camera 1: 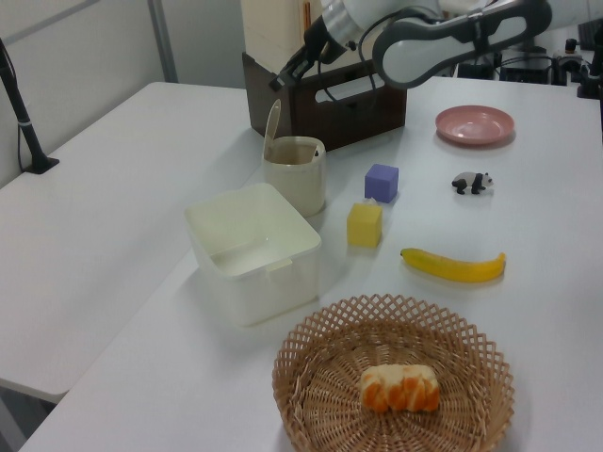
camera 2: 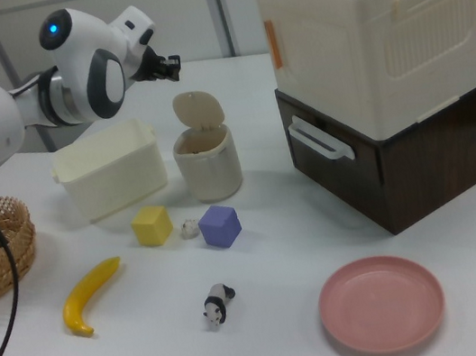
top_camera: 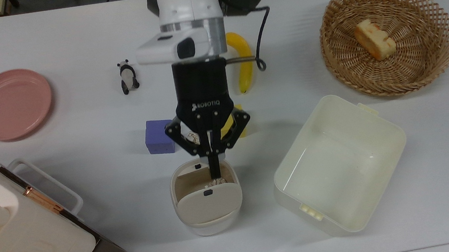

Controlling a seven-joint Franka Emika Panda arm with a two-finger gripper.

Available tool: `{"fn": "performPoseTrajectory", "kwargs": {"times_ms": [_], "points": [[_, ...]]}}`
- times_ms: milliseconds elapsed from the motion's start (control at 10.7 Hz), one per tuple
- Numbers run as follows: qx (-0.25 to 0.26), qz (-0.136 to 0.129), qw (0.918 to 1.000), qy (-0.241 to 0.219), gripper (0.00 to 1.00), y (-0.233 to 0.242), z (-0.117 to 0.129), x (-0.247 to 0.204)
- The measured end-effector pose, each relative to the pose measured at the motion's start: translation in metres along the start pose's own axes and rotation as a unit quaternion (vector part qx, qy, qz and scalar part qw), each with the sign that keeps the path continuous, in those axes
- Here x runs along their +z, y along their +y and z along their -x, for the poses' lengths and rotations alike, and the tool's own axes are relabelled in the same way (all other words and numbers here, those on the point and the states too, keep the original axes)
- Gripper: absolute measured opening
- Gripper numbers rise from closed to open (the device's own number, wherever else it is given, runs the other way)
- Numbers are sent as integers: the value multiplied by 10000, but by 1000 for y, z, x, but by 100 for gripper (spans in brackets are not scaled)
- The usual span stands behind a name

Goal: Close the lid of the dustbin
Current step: 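Push the raised lid down onto the dustbin rim with the gripper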

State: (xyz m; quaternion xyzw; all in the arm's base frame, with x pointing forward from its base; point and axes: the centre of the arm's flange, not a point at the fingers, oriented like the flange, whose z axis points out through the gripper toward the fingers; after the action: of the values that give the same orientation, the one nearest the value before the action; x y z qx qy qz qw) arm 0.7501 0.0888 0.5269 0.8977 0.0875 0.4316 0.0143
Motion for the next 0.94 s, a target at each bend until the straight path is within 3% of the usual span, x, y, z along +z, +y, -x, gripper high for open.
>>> {"fn": "performPoseTrajectory", "kwargs": {"times_ms": [375,937], "points": [[-5,98,9989,453,1,13,4,23],[-187,160,9989,390,1,21,13,37]]}}
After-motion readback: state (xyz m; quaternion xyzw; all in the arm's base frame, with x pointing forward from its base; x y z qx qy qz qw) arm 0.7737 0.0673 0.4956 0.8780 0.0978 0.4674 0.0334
